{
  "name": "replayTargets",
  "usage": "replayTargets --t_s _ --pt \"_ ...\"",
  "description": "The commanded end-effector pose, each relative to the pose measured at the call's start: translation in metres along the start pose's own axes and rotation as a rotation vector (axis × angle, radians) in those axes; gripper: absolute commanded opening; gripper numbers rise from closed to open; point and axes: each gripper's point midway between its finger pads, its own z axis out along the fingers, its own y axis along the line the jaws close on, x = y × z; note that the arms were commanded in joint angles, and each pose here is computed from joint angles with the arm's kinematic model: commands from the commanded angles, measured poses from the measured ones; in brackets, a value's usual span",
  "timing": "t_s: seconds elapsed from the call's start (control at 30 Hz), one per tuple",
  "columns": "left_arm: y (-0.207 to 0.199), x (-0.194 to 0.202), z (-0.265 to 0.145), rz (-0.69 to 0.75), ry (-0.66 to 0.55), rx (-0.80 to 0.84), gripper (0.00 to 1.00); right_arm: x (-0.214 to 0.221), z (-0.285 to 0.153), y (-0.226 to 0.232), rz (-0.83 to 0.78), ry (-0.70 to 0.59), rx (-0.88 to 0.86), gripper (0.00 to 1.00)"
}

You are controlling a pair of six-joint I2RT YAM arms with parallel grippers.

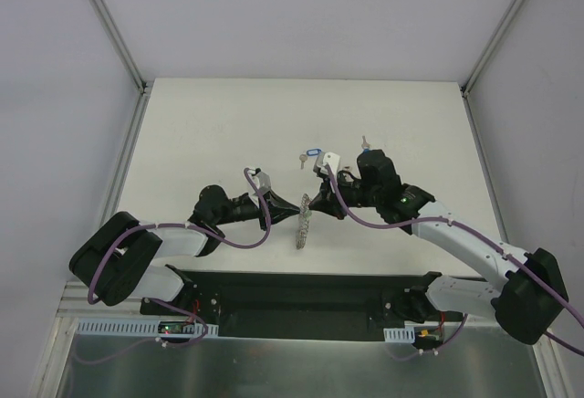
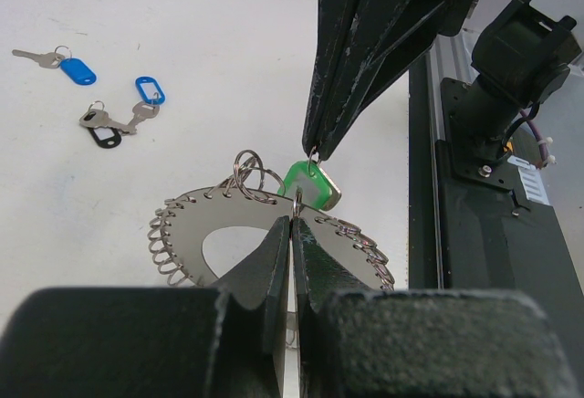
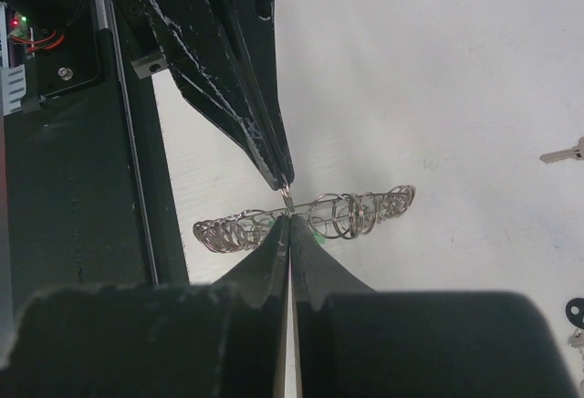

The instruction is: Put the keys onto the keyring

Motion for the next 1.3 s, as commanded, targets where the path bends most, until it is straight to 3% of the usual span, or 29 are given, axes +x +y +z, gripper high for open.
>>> replayTargets --t_s 0.0,1.27 --pt "-0.015 -0.055 0.001 0.213 -0.187 0.073 0.0 -0.01 0.001 0.004 -0.007 -0.028 -0.037 0.01" --pt "-0.018 -0.056 -0.001 0.218 -0.191 0.085 0.0 -0.011 0.007 -0.008 0.011 -0.031 0.013 0.01"
